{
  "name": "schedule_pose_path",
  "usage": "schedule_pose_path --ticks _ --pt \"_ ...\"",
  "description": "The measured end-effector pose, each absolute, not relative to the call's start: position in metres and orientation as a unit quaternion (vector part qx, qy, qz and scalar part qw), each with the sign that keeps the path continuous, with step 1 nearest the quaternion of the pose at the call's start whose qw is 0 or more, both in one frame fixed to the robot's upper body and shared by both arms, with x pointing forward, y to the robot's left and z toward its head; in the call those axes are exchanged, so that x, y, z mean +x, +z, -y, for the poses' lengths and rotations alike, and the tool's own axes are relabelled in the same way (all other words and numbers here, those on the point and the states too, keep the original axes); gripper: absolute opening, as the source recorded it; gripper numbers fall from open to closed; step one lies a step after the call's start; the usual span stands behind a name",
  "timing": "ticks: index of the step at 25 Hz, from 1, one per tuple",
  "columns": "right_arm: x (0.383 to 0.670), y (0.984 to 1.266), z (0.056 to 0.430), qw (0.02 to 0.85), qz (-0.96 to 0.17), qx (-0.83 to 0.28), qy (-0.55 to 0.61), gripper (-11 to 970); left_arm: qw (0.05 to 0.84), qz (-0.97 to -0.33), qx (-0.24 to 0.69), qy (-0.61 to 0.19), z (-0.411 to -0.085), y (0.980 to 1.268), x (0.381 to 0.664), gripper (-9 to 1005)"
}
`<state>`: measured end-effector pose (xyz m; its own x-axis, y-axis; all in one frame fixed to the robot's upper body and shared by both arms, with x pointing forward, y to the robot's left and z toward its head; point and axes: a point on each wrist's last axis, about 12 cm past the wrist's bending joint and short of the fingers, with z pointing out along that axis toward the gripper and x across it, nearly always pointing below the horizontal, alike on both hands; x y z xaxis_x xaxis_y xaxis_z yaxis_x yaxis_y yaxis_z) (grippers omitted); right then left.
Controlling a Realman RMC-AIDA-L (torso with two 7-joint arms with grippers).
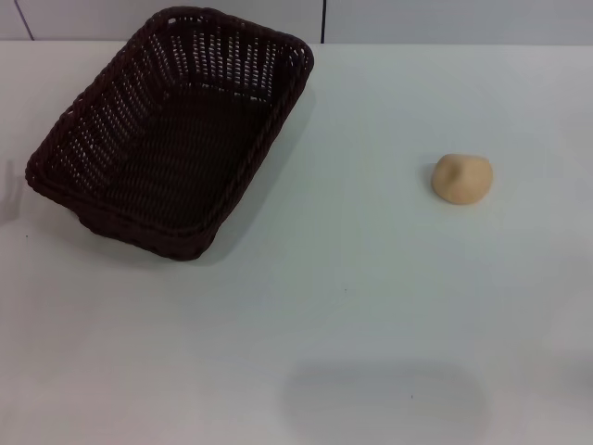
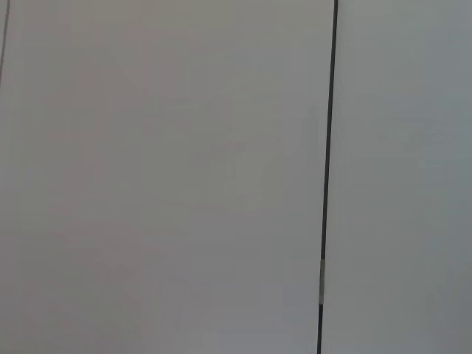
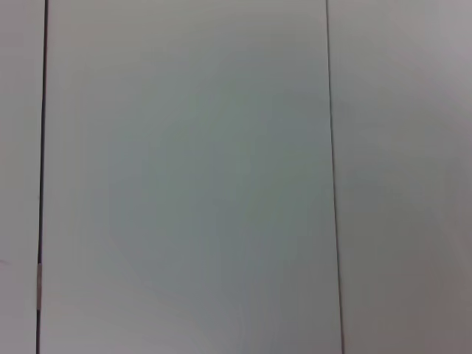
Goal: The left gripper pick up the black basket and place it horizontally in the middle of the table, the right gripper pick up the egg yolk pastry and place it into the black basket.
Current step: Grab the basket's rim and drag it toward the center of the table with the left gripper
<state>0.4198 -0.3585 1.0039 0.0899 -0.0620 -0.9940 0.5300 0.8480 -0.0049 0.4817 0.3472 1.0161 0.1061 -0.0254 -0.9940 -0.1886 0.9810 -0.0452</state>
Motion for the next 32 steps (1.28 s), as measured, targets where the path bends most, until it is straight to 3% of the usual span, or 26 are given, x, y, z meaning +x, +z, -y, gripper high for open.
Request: schedule_pose_path --ticks 12,19,25,32 --pt "0.42 1.004 0.358 0.716 -0.643 0.18 -0.205 728 0.745 -0.663 -0.062 0.048 -0.342 1.021 0.491 779" --pt "0.422 1.004 0.356 0.717 -0.643 0.178 -0.201 730 0.758 -0.65 0.003 0.057 -0.317 1.045 0.54 780" --pt "0.42 1.004 0.357 0.716 -0.644 0.177 -0.203 729 0.727 -0.686 0.03 0.027 -0.304 1.081 0.589 780" --pt "0.421 1.004 0.357 0.716 -0.643 0.178 -0.203 729 0.689 -0.72 0.08 0.017 -0.302 1.112 0.606 779"
